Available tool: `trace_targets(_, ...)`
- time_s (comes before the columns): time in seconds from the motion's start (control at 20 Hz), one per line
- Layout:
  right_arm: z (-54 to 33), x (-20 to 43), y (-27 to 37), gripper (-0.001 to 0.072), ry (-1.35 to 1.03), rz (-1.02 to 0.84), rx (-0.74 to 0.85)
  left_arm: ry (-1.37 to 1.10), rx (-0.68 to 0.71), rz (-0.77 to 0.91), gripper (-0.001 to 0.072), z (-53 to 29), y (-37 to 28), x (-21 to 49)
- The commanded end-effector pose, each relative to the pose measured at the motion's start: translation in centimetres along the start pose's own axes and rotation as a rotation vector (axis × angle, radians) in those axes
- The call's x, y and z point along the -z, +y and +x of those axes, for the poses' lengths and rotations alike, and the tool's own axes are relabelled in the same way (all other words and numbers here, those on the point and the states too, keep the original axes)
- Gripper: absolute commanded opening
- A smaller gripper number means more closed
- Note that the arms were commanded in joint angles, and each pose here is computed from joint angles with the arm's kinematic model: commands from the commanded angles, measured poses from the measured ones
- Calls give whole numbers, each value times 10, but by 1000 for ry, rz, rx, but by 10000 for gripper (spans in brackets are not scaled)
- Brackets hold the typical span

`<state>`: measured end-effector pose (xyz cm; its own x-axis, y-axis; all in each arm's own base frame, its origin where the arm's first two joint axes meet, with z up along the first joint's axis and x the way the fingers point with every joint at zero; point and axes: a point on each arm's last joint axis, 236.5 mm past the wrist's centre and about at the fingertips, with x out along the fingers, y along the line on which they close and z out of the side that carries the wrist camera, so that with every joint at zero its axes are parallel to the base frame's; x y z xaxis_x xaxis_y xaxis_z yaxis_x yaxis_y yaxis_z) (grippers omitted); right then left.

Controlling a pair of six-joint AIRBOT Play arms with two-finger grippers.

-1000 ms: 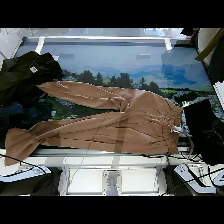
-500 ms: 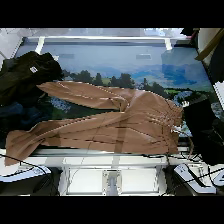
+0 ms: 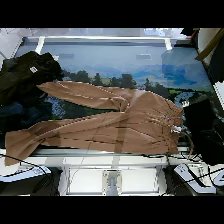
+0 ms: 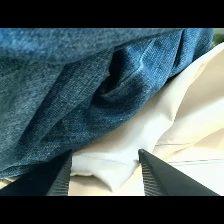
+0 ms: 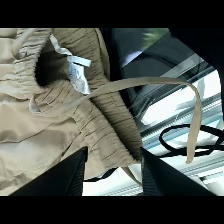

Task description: Fold the clothes and pants, and hang the long-sleeved shirts on hangers.

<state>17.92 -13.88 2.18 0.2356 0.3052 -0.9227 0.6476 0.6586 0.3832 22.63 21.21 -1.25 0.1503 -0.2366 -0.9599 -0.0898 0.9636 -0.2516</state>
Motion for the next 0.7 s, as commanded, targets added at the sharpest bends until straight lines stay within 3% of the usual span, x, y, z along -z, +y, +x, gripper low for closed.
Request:
trace_targets(0.0,0,0,0,387,0,10,0,-9,-14,0,484,-1,4,-2)
trace_targets(0.65,0,0,0,387,1,44,0,-85,23,6,487,-5,-9,-20)
